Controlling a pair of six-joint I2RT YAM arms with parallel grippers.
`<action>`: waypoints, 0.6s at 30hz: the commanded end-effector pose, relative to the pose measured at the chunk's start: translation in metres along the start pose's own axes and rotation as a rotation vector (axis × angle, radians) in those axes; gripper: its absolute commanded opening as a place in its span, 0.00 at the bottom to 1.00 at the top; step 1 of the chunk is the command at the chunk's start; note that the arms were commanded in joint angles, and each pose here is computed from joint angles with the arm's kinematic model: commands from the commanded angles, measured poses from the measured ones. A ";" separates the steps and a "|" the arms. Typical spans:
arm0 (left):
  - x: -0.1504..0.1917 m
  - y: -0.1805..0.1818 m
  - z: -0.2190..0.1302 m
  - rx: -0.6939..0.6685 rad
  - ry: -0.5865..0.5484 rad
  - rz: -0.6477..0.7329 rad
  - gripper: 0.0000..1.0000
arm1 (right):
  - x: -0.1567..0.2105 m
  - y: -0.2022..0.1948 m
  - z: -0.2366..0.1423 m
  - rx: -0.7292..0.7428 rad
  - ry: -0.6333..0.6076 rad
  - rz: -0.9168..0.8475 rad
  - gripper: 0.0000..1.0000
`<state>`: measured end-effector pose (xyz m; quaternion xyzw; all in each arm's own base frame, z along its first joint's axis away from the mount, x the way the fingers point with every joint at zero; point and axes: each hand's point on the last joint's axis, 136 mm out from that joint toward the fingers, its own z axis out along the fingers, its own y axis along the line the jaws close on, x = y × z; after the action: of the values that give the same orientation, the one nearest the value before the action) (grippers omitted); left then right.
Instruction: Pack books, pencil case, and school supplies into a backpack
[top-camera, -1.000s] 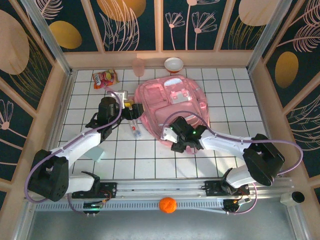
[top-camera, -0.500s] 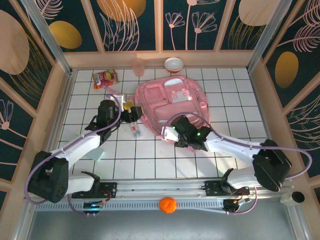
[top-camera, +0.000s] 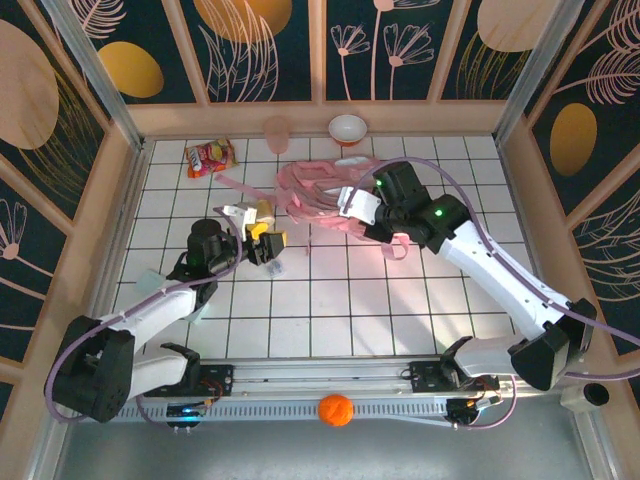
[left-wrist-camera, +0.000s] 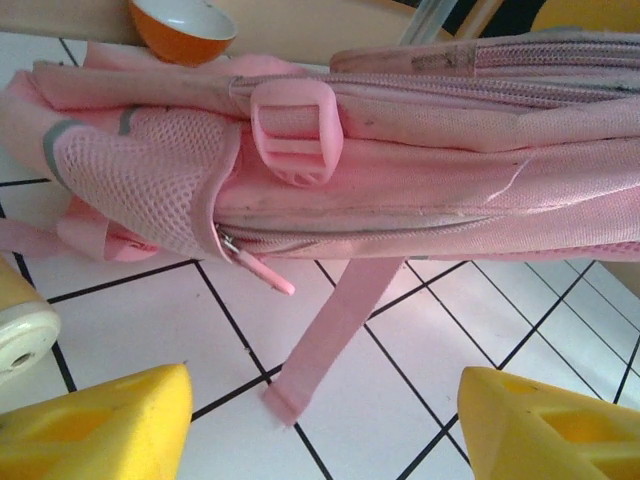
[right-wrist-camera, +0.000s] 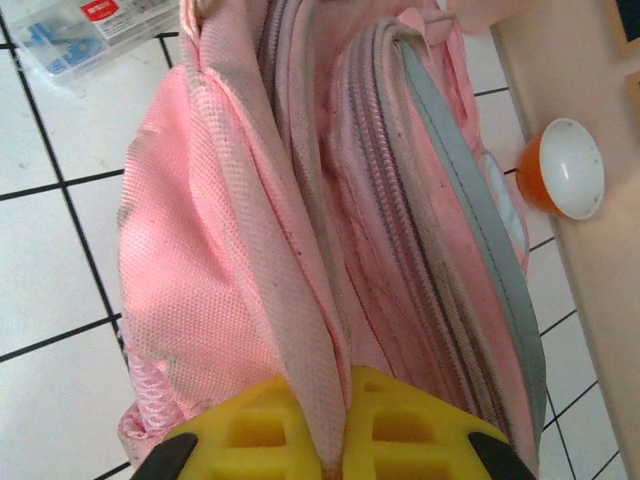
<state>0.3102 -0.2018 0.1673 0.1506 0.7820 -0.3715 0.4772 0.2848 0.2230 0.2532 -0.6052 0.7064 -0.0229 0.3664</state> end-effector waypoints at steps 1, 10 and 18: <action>-0.011 -0.007 0.008 0.061 -0.054 0.040 0.67 | -0.027 -0.016 -0.024 0.037 -0.105 -0.012 0.00; -0.001 0.002 0.041 0.012 -0.055 -0.039 0.66 | -0.028 -0.015 -0.025 0.035 -0.117 0.010 0.00; 0.007 0.013 0.063 -0.041 -0.052 -0.074 0.66 | -0.030 -0.017 -0.025 0.048 -0.130 0.011 0.00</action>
<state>0.3371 -0.2355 0.1163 0.1144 0.8038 -0.3722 0.4498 0.2761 0.2225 0.2502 -0.6152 0.7062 -0.0097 0.3502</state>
